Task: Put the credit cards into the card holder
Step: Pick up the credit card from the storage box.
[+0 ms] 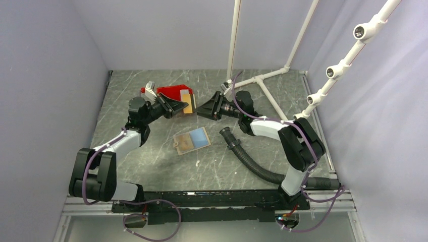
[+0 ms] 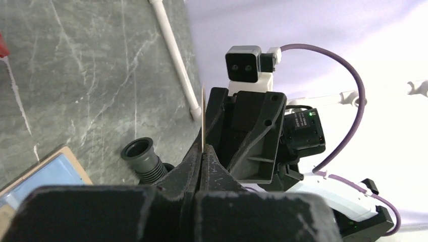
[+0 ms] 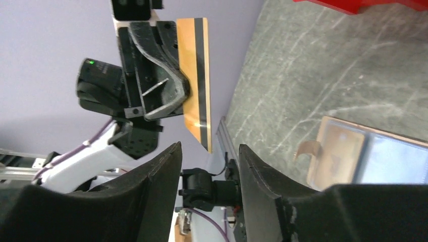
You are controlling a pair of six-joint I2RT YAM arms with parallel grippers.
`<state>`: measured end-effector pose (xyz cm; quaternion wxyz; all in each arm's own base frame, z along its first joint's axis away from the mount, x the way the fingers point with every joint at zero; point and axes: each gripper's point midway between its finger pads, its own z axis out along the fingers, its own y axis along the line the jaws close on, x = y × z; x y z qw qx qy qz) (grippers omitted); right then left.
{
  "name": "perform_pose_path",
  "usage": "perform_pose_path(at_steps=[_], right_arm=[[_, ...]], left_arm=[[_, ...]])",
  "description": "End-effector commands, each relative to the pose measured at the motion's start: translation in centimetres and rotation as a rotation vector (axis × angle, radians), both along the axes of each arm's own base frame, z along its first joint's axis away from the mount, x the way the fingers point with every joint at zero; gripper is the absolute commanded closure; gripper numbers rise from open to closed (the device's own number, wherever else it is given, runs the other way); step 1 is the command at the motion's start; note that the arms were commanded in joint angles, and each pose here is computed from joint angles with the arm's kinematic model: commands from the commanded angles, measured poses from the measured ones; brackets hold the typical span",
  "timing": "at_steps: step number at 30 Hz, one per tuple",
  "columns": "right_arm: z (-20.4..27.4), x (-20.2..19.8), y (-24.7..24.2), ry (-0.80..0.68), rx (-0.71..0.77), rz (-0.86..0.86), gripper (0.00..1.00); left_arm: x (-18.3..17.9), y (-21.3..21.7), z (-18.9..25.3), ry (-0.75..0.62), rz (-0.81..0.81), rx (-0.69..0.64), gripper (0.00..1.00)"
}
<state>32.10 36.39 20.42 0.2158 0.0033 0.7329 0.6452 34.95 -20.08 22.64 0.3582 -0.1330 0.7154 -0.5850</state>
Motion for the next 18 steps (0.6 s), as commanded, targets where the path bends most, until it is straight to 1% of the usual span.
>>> perform_pose_path(at_steps=[1, 5, 9, 11, 12, 13, 14, 15, 16, 17, 18], right_arm=[[3.2, 0.3, 0.2, -0.054, 0.111, 0.002, 0.57], [3.4, 0.4, 0.4, -0.037, 0.143, 0.011, 0.67], [3.0, 0.6, 0.7, -0.021, 0.143, 0.019, 0.77], [2.7, 0.6, 0.7, -0.015, 0.144, 0.026, 0.87], [2.5, 0.5, 0.7, -0.016, 0.139, 0.028, 0.95], [2.2, 0.4, 0.6, -0.017, 0.123, 0.032, 1.0], [1.6, 0.3, 0.3, -0.026, 0.094, 0.031, 1.0], [0.4, 0.3, -0.2, -0.034, 0.038, 0.021, 1.0], [-1.1, 0.2, -0.9, -0.029, -0.034, 0.011, 1.0], [-2.8, 0.4, -1.7, -0.042, -0.125, 0.005, 1.0], [-4.6, 0.4, -2.6, -0.037, -0.228, 0.018, 1.0]], left_arm=[[-0.3, -0.2, 2.1, -0.073, 0.007, -0.09, 1.0], [-0.4, -0.4, 2.1, -0.076, 0.004, -0.119, 1.0], [-0.8, -0.7, 1.9, -0.075, -0.007, -0.128, 1.0], [-1.0, -0.8, 1.6, -0.067, -0.005, -0.128, 1.0], [-1.1, -0.8, 1.4, -0.066, -0.006, -0.121, 1.0], [-1.3, -0.8, 0.9, -0.048, -0.011, -0.105, 1.0], [-1.5, -0.8, -0.2, -0.002, -0.014, -0.069, 0.92], [-1.7, -0.6, -1.7, 0.063, -0.007, -0.017, 0.74], [-2.0, -0.1, -3.6, 0.153, 0.009, 0.052, 0.63], [-2.6, 0.5, -5.4, 0.238, 0.022, 0.136, 0.47], [-3.2, 1.0, -6.7, 0.303, 0.028, 0.212, 0.41]])
